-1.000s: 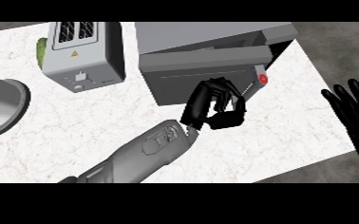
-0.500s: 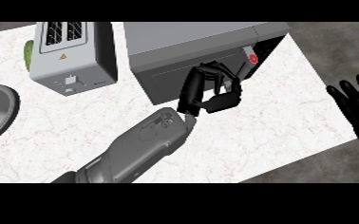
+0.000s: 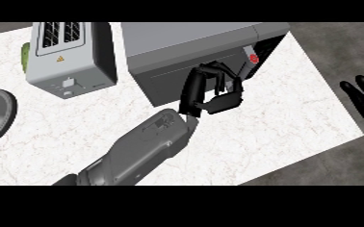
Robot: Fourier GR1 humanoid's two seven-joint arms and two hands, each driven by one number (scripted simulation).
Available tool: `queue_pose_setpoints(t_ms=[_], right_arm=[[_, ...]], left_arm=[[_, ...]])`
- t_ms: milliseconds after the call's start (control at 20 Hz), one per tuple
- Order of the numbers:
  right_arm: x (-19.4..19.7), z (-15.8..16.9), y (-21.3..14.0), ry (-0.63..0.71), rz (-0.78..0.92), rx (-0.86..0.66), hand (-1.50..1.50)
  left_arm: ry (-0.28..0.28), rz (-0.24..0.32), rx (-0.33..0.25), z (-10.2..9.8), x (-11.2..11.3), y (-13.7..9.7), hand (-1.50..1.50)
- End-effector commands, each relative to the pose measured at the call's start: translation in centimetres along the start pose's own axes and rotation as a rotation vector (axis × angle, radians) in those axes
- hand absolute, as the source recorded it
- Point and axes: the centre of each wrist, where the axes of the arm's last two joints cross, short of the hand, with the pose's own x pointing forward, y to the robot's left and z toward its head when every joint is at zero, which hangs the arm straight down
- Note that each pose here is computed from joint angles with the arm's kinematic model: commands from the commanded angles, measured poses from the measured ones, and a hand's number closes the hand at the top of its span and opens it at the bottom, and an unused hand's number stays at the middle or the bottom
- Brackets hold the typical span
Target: Pick up the milk, place it into the microwave and close the microwave
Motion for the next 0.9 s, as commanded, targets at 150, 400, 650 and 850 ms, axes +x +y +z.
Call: queue_pose_setpoints(t_ms=[150, 400, 650, 850], right_arm=[[1.0, -0.8, -0.2, -0.032, -0.005, 0.013, -1.50], [1.5, -1.3, -0.3, -0.019, -0.007, 0.033, -1.50], [1.9, -1.1, -0.8, -0.018, -0.019, 0.010, -1.50], [2.6, -1.5, -1.3, -0.028, -0.004, 0.010, -1.50]], left_arm=[[-0.030, -0.008, 0.064, -2.3, 0.4, 1.1, 1.50], [-0.038, 0.007, 0.063, -2.3, 0.3, 1.1, 1.50], [-0.055, 0.025, 0.081, -2.4, 0.3, 1.2, 1.50], [-0.068, 0.013, 0.084, -2.5, 0.0, 1.3, 1.50]])
